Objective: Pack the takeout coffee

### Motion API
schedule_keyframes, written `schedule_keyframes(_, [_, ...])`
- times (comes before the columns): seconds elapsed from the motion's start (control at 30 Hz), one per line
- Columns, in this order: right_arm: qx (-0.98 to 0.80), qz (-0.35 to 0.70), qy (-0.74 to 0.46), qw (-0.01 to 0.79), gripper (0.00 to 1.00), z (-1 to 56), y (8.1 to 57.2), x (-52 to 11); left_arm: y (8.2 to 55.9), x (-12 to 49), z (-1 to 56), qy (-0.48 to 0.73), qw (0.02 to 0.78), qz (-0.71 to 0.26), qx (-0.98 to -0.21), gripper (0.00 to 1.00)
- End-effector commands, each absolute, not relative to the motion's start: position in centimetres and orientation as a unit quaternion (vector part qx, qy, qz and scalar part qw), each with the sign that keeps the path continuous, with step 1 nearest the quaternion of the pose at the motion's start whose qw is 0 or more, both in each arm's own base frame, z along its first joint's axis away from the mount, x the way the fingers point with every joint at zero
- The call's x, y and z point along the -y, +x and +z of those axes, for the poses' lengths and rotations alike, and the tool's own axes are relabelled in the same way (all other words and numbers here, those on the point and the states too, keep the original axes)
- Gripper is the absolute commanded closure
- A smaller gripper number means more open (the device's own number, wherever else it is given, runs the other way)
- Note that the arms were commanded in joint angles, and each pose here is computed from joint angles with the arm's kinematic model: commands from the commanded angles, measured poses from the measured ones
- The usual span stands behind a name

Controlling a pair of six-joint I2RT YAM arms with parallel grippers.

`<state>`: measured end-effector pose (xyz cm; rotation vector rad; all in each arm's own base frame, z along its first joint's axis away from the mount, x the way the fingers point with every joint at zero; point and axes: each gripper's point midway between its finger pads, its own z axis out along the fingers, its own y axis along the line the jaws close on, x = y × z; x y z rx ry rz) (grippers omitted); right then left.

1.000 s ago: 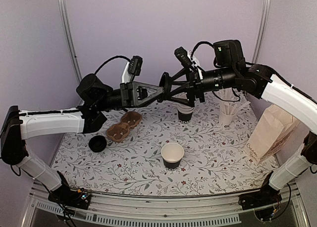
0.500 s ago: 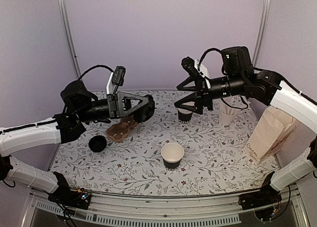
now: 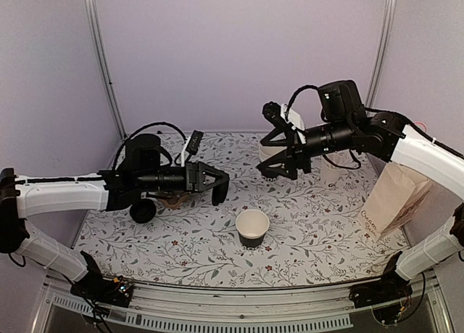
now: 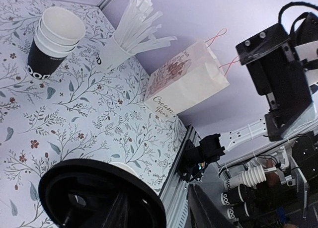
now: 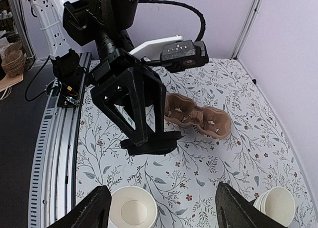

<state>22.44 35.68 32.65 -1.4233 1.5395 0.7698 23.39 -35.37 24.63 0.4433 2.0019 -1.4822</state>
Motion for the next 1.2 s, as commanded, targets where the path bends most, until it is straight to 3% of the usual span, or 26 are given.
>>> schedule_keyframes(0.0, [-0.620, 0.294, -0.577, 0.443, 0.25, 31.8, 22.7, -35.2, 24.3, 36.0, 22.7, 0.175, 0.290, -0.553, -0.761, 0.59])
schedule_keyframes(0.27, [-0.632, 0.275, -0.577, 0.438, 0.25, 29.9, 23.2, -34.4, 25.4, 37.2, 20.5, 0.171, 0.274, -0.547, -0.772, 0.70])
schedule_keyframes(0.47, [-0.637, 0.267, -0.578, 0.434, 0.25, 28.9, 23.3, -34.0, 26.4, 37.2, 19.8, 0.161, 0.280, -0.523, -0.788, 0.72])
schedule_keyframes(0.83, [-0.647, 0.236, -0.581, 0.434, 0.25, 27.4, 23.7, -32.5, 30.0, 31.3, 12.2, 0.101, 0.238, -0.209, -0.943, 0.66])
schedule_keyframes(0.97, [-0.648, 0.227, -0.582, 0.435, 0.25, 27.1, 23.8, -31.9, 30.1, 32.6, 10.0, 0.142, 0.217, -0.151, -0.954, 0.70])
schedule_keyframes(1.17, [-0.651, 0.220, -0.582, 0.434, 0.25, 26.9, 23.8, -31.1, 30.0, 36.7, 8.1, 0.217, 0.196, -0.145, -0.945, 0.77])
